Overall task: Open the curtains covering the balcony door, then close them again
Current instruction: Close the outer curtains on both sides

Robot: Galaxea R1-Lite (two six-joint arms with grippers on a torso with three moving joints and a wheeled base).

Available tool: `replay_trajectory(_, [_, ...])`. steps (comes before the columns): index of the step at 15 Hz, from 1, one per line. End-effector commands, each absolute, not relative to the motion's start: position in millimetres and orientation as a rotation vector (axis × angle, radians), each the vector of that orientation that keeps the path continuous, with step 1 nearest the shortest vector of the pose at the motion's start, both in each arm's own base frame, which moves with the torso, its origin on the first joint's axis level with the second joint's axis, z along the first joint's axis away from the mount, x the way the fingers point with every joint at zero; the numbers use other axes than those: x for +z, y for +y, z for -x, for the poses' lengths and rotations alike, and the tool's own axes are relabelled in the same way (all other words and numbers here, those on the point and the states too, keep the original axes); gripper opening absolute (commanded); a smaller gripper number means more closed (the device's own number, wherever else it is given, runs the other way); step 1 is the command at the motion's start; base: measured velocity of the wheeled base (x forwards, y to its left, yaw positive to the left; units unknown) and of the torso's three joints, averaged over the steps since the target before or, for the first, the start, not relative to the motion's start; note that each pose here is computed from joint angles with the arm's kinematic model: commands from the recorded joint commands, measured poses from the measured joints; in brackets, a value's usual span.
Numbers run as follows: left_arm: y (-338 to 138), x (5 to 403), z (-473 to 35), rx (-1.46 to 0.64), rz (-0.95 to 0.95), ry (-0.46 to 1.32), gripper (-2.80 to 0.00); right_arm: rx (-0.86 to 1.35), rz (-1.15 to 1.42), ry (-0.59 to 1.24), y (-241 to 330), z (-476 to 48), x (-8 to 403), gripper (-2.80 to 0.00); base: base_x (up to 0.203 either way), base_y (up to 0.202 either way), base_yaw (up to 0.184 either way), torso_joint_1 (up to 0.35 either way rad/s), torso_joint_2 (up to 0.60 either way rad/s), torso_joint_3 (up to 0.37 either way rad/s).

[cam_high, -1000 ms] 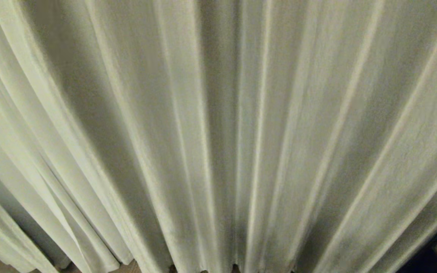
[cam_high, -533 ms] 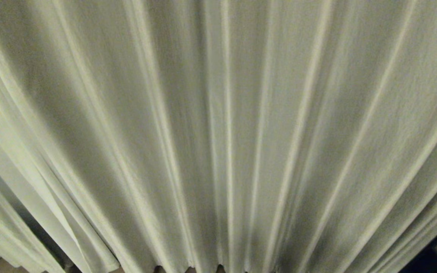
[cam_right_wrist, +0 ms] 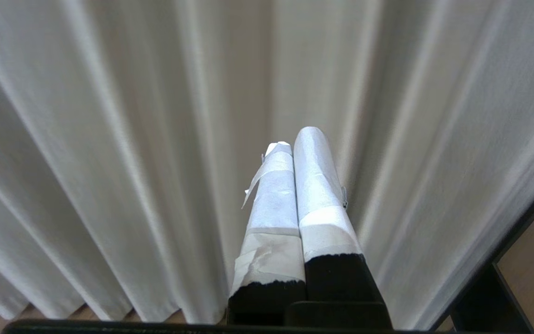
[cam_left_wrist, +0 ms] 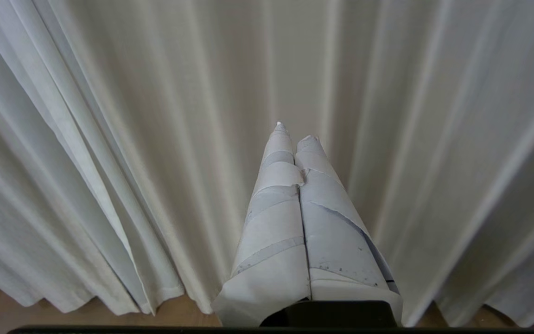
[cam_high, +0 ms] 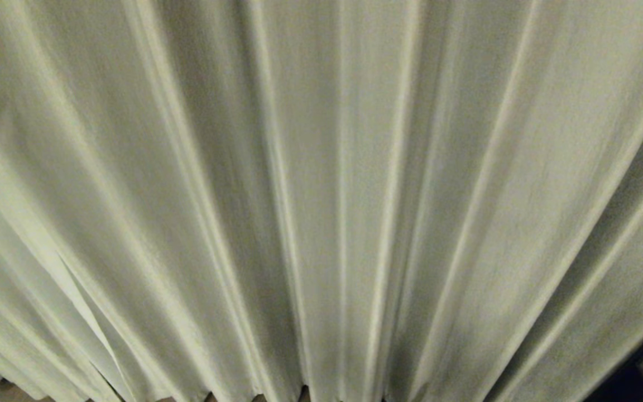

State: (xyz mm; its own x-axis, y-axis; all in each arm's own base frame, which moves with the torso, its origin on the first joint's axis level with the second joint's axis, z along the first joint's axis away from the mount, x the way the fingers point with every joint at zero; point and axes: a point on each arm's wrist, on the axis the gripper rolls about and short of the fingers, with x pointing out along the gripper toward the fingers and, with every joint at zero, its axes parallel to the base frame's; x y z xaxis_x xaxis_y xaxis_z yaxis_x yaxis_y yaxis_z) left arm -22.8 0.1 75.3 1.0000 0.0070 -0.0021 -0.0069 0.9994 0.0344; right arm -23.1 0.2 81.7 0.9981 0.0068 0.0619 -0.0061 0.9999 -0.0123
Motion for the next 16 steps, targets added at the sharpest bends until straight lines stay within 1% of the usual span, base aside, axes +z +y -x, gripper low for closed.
replay_trajectory(1, [0.1, 75.3, 22.8, 0.008, -0.026, 0.002, -2.8, 0.007, 0.013, -0.061, 0.2, 23.0, 81.8, -2.8, 0.0, 0.0, 0.0, 0.0, 0.0, 0.0])
replay_trajectory(4, [0.1, 75.3, 22.8, 0.009, -0.008, 0.002, -2.8, 0.006, 0.013, -0.061, 0.2, 23.0, 81.8, -2.8, 0.0, 0.0, 0.0, 0.0, 0.0, 0.0])
replay_trajectory(5, [0.1, 75.3, 22.8, 0.009, -0.006, 0.002, -2.8, 0.007, 0.013, -0.061, 0.2, 23.0, 81.8, -2.8, -0.002, 0.086, -0.002, 0.012, 0.01, 0.002])
replay_trajectory(16, [0.2, 75.5, 22.8, 0.011, 0.018, 0.0, -2.8, 0.007, 0.013, -0.061, 0.2, 23.0, 81.8, -2.8, 0.0, 0.181, -0.002, -0.001, 0.0, 0.002])
